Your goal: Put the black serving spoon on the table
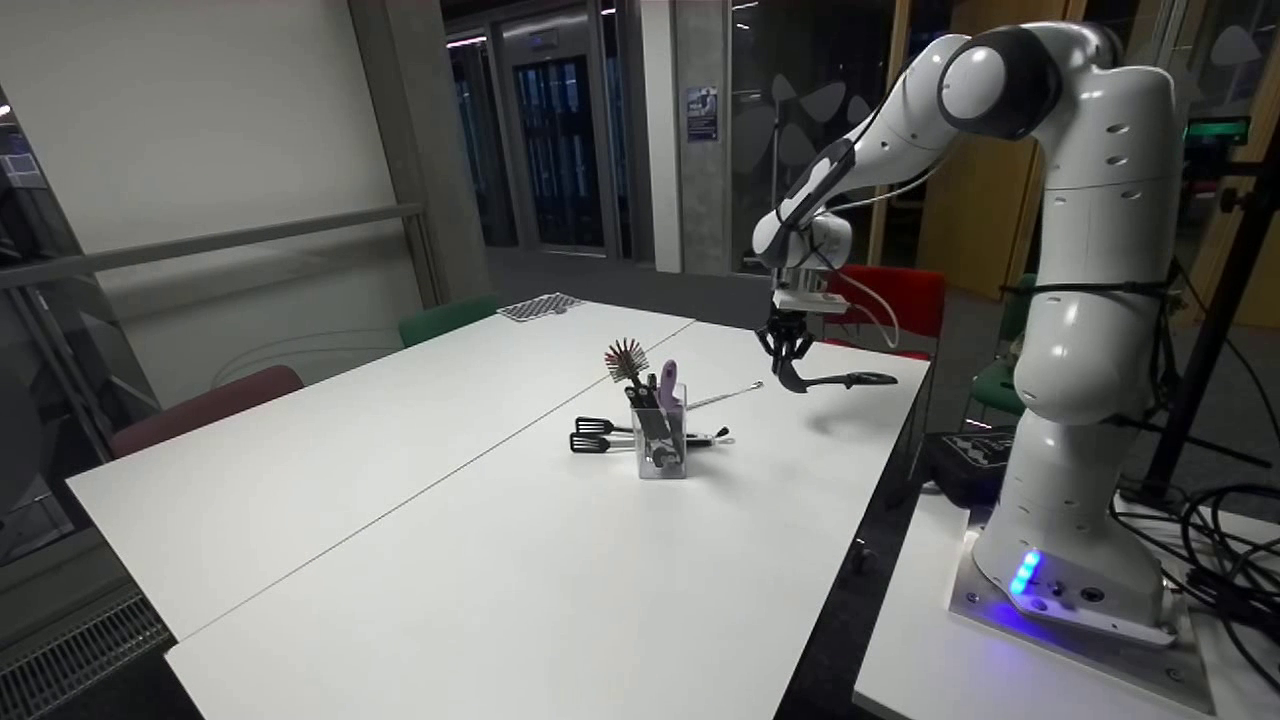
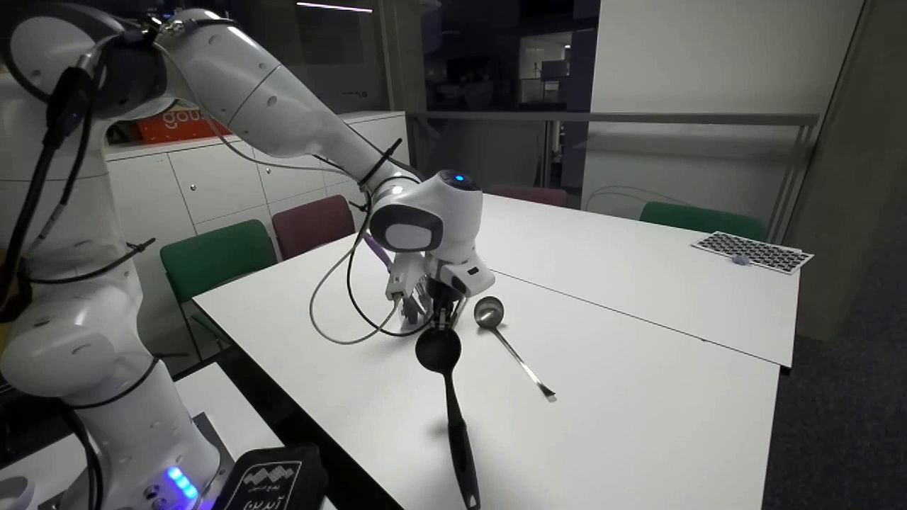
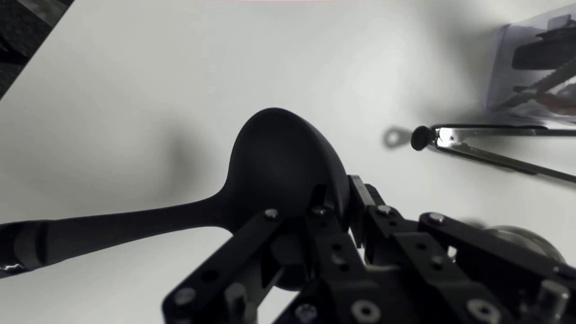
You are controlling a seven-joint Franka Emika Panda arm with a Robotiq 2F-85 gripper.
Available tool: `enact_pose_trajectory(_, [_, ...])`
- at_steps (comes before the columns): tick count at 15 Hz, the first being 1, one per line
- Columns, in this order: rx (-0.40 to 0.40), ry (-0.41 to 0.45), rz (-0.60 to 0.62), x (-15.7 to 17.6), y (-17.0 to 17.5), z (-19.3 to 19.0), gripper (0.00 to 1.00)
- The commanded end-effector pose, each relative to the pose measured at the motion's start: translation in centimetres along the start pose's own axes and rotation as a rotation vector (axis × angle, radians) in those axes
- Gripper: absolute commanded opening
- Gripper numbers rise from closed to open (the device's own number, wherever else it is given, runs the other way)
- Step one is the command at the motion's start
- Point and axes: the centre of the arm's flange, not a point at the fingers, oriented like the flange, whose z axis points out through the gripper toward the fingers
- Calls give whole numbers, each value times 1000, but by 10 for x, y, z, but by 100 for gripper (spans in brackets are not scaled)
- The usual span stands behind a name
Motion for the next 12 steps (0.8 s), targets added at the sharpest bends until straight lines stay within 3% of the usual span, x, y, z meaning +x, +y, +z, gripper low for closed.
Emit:
enact_pose_trajectory(1, [13,39,-11,23,-37,-20,2])
enact_pose_trajectory(7, [-78,42,-50,29,-105,29,2])
enact_pose_trajectory(12, [-113,59,-37,26,-117,77,2])
